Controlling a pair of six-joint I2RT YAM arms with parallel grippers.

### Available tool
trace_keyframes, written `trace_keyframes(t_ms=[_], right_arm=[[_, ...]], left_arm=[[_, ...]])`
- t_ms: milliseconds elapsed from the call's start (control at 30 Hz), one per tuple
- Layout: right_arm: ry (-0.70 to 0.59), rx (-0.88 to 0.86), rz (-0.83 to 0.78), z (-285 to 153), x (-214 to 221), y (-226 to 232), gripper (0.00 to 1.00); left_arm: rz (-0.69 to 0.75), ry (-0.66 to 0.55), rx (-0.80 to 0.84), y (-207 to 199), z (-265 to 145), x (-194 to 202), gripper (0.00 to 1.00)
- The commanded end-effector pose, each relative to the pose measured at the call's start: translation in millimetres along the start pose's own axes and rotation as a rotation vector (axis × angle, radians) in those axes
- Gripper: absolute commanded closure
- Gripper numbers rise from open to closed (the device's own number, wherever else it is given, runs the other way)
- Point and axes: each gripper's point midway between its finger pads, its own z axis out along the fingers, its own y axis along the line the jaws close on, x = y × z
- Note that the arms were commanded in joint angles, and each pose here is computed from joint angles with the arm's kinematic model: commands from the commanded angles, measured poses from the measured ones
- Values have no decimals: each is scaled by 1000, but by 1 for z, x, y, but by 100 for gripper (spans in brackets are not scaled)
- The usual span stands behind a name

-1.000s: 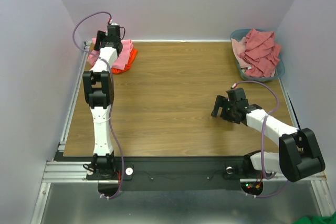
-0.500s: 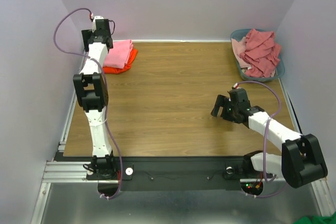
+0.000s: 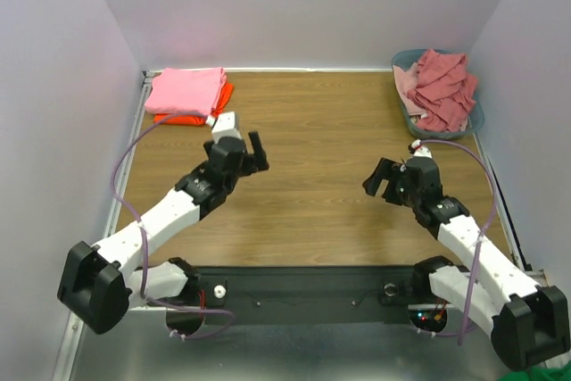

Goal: Fold and stack the t-shirts
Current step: Neatly place the folded tshirt to the corner

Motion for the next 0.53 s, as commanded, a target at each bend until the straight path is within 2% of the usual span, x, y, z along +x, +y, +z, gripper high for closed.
trace_keyframes(t_ms=[0, 167, 333, 500], right_arm=[[-101, -44, -2, -13, -19, 8, 0], [-184, -13, 6, -23, -31, 1, 0], [-262, -63, 38, -39, -36, 4, 0], [-339, -76, 82, -51, -40, -1, 0]], left_arm=[[-147, -29, -130, 50, -10, 34, 1], [-202, -101, -59, 54, -44, 22, 2], [-242, -174, -37, 62, -70, 7, 2], [-257, -203, -17, 62, -77, 3, 1]])
